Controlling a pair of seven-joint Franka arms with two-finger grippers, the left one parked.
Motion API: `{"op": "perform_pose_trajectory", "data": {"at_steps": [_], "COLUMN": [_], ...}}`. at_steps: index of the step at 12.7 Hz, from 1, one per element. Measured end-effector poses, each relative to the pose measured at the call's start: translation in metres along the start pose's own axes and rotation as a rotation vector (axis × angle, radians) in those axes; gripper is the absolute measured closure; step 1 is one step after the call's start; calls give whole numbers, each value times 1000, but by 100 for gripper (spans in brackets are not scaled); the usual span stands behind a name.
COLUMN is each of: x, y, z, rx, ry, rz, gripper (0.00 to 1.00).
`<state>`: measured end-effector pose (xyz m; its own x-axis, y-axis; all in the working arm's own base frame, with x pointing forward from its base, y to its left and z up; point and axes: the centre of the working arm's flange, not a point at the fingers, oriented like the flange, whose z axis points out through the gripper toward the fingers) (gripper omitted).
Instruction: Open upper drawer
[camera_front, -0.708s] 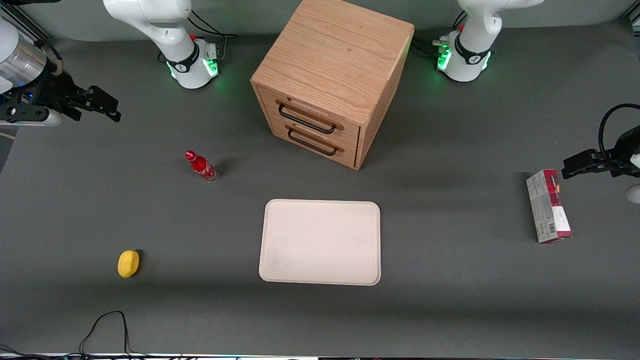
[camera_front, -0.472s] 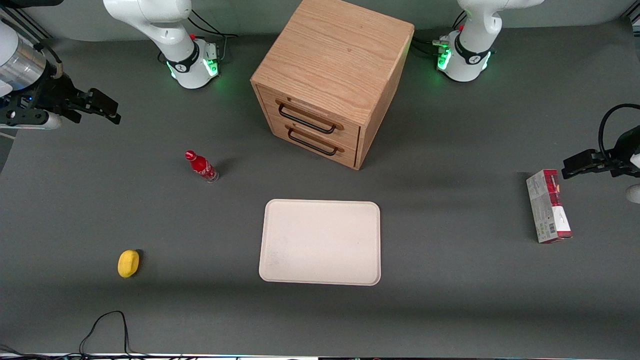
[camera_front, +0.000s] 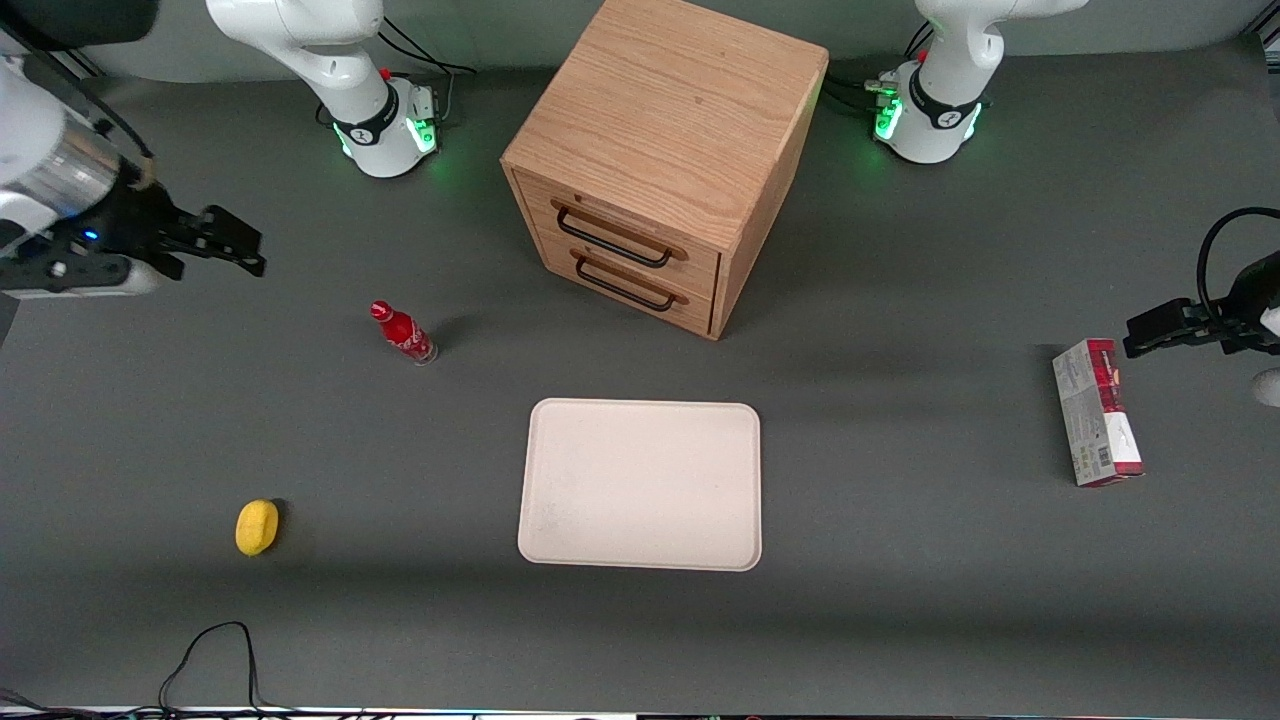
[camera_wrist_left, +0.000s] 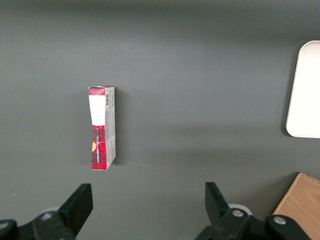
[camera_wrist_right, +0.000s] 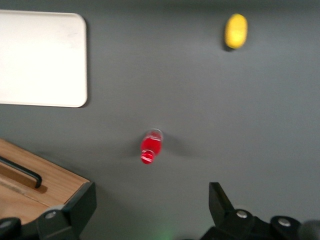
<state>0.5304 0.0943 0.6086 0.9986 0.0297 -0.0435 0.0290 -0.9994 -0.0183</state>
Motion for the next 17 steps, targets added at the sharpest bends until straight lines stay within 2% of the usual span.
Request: {"op": "perform_pose_trajectory", "data": {"at_steps": [2,5,9,11,12,15,16,17], "x": [7,5,-19,-30,-31,-10,-4,-2], "y": [-45,-115,-206,-244,-261,-280,-283,-287], "z": [8,5,0,14,25,65,77,90], "rx": [5,27,66,103,151,409,455,477], "ry": [-11,0,15,-15,-42,-146,-173,-199], "rz": [-87,-271,-676,-814,-877,-939,-943,-948], "gripper": [0,0,0,0,0,0,0,0]}}
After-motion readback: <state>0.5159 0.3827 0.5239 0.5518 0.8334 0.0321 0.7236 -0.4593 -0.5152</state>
